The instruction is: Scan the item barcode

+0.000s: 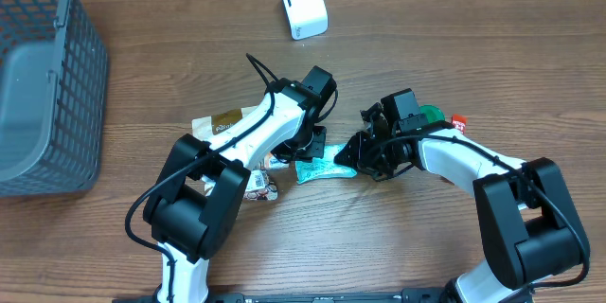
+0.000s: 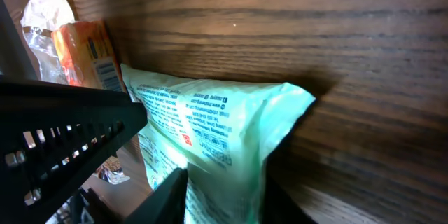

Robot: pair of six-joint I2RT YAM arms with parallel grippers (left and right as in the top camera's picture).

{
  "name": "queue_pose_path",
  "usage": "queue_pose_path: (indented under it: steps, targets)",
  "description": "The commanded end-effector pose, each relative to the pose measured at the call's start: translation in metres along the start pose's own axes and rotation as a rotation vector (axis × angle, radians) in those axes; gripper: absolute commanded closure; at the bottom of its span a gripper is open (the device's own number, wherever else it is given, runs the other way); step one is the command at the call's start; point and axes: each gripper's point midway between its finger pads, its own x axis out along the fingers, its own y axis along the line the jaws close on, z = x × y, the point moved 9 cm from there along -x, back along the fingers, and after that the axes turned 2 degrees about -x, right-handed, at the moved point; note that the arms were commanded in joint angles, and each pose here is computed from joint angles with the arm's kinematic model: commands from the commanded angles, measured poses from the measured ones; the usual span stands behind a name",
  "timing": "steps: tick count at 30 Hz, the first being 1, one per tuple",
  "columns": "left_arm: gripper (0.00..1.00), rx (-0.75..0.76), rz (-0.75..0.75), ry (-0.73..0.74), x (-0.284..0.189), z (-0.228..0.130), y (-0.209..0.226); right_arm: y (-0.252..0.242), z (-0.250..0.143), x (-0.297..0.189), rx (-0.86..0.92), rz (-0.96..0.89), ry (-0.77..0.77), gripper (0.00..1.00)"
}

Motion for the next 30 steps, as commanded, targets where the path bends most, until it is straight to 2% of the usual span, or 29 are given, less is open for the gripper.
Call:
queue_pose_path:
  steps: [1,6,8,9,14,24,30]
  targets:
    - [0.87,0.0,0.008,0.014,0.008,-0.002,-0.002,0.002,-0.001,-0.001,-0.022,0.033,0.005,0.73]
    - [0.87,-0.002,0.007,0.005,0.007,0.0,-0.001,0.003,0.0,-0.001,-0.079,0.036,-0.001,0.91]
    - [0.92,0.007,0.003,-0.004,0.005,0.004,0.001,0.002,0.0,-0.001,-0.075,0.033,0.003,0.96]
    - [0.96,0.016,0.002,-0.011,0.003,0.006,0.002,0.002,-0.001,-0.001,-0.074,0.033,0.004,0.96]
    - [0.96,-0.008,0.021,-0.082,-0.023,0.028,0.014,0.002,-0.001,-0.001,-0.073,0.032,0.004,0.96]
    - [0.91,-0.124,0.025,-0.252,-0.12,0.08,0.057,0.002,-0.002,-0.001,-0.067,0.029,0.013,0.96]
    - [0.84,-0.198,0.045,-0.25,-0.139,0.088,0.105,0.0,-0.002,-0.001,-0.063,0.015,0.012,0.96]
